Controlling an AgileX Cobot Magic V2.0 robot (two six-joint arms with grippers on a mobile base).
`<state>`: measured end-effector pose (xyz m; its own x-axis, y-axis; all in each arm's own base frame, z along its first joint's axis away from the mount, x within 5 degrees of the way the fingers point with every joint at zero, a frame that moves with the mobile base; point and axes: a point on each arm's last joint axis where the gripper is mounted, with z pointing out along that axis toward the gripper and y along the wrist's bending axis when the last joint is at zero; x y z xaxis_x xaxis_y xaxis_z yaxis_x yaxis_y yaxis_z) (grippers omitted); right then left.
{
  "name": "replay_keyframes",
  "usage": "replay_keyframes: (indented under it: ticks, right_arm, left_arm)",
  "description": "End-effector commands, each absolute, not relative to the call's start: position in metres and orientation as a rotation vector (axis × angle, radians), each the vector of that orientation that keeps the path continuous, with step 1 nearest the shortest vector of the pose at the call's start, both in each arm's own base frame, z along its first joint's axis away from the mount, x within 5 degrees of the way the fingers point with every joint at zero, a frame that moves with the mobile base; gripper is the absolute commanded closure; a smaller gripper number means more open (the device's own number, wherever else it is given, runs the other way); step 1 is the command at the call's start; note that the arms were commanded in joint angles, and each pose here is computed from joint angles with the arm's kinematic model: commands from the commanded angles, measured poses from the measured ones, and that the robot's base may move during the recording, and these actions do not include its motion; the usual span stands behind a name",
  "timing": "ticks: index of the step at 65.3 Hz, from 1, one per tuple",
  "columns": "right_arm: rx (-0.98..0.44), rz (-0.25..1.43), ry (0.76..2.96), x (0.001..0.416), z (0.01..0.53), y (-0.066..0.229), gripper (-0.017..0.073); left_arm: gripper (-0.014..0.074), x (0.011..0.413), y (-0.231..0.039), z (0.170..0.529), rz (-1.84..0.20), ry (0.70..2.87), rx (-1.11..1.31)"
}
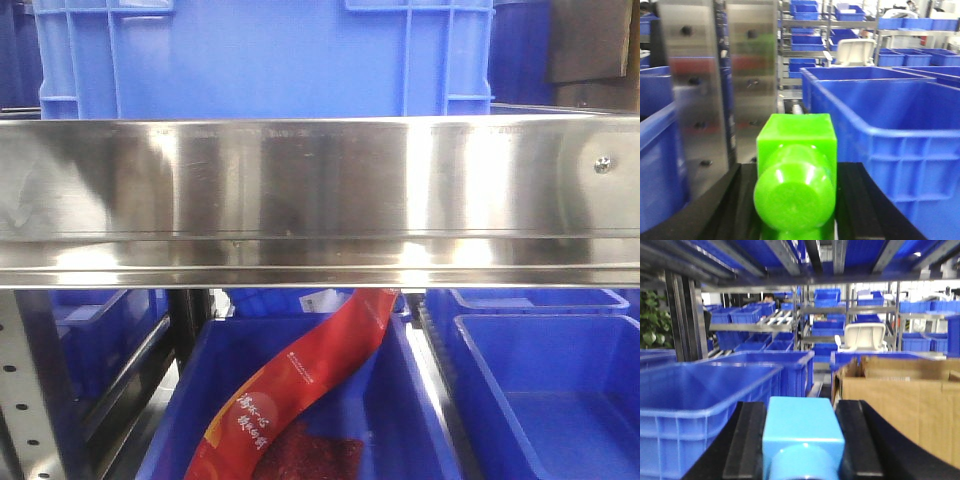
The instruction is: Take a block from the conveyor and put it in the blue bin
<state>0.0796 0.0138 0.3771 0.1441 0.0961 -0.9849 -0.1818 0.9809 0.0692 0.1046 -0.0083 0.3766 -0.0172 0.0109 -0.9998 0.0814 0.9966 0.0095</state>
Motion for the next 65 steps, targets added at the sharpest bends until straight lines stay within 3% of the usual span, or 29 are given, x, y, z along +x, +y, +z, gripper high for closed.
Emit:
replay_keyframes:
  ticks: [1,18,37,54,58,65]
  right_arm:
    - [-0.083,0.199,1.396,0.086,0.389,0.015,0.0721]
    - [-0.205,0.291,1.47,0.133,0.415,0.044,0.0721]
    - [-0.349,0.409,1.554,0.209,0.435,0.109,0.0721]
    - [-0.386,0.41,1.641,0.279,0.419,0.153,0.0704]
    - [-0.388,0.409,1.65,0.289,0.417,0.159,0.0647]
    - [-0.39,0.407,1.657,0.305,0.407,0.168,0.0461]
  left_arm:
    - [0.0705,0.109,-0.013,0.396,-0.083,1.568,0.115]
    - [0.0705,0.154,-0.05,0.43,-0.209,1.578,0.294]
    - [0.0705,0.221,-0.097,0.447,-0.328,1.605,0.351]
    - [0.0699,0.281,-0.125,0.436,-0.325,1.679,0.37]
    - [0.0649,0.29,-0.129,0.43,-0.323,1.698,0.374]
    - [0.0459,0.299,-0.135,0.419,-0.321,1.735,0.386]
